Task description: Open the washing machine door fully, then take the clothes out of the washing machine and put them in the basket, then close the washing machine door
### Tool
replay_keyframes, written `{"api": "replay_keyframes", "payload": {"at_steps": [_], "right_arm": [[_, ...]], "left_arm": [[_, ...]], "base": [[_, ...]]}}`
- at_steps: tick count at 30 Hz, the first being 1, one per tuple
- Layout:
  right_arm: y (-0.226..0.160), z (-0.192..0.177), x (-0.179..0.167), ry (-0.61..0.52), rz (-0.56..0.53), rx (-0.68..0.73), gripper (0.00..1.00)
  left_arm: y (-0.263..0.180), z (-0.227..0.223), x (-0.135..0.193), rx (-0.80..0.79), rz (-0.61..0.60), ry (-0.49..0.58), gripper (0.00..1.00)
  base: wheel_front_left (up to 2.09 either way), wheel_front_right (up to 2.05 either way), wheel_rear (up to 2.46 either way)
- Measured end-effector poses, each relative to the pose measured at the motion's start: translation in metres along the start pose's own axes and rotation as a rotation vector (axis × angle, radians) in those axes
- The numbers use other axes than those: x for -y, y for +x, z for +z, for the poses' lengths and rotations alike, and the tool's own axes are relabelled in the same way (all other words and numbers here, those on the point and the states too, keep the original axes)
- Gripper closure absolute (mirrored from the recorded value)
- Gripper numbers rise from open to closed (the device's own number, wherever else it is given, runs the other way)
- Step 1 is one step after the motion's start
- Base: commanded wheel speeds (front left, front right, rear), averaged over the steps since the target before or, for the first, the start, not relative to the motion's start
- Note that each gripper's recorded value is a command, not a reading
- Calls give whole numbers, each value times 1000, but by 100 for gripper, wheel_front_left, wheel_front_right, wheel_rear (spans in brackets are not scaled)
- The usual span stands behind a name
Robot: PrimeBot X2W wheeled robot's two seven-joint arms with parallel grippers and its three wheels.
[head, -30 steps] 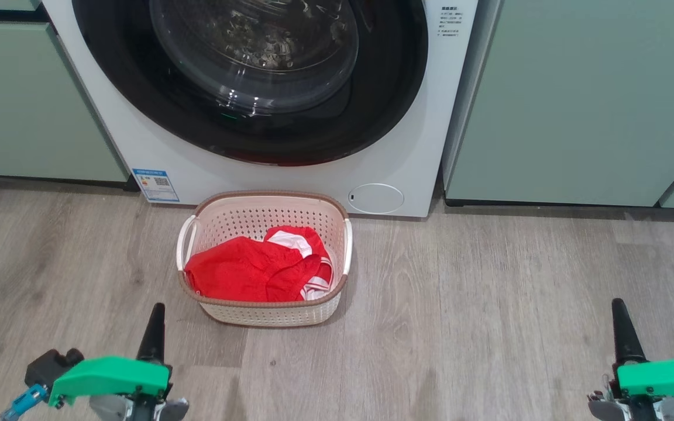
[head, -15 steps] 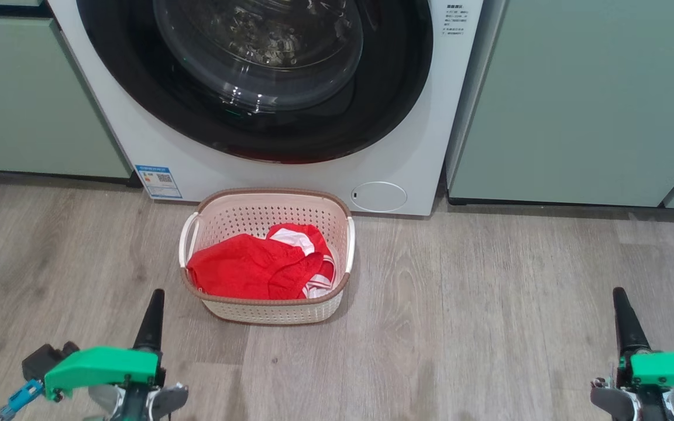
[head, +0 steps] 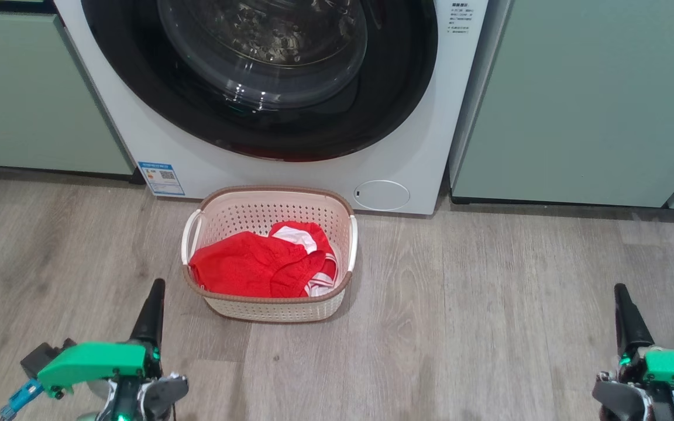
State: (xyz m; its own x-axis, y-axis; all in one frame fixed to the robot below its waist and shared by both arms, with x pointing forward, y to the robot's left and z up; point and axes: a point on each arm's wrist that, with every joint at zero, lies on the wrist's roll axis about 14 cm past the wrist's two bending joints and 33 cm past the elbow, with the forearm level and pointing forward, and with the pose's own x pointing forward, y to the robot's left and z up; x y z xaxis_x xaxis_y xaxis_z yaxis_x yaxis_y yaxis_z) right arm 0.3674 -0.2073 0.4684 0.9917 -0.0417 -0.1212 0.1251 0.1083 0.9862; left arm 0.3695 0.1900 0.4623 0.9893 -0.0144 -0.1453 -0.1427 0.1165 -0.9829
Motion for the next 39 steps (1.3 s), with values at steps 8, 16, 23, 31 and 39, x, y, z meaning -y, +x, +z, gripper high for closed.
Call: {"api": "replay_keyframes", "payload": {"at_steps": [8,16,23,31,39], "right_arm": [[6,0,-9,87,30,-8,100],[6,0,-10,119,33,-11,100],[6,0,-10,120,33,-11,100],[6,0,-10,120,33,-11,100],[6,0,-10,120,33,-11,100]], "left_arm": [[1,2,7,-1,-27,-86,100],[2,2,12,-3,-44,-117,100],[2,2,12,-3,-44,-117,100],[2,2,12,-3,-44,-117,100],[2,2,13,-3,-45,-117,100]], "base": [[0,0,0],[0,0,0],[0,0,0],[0,0,0],[0,0,0]]}}
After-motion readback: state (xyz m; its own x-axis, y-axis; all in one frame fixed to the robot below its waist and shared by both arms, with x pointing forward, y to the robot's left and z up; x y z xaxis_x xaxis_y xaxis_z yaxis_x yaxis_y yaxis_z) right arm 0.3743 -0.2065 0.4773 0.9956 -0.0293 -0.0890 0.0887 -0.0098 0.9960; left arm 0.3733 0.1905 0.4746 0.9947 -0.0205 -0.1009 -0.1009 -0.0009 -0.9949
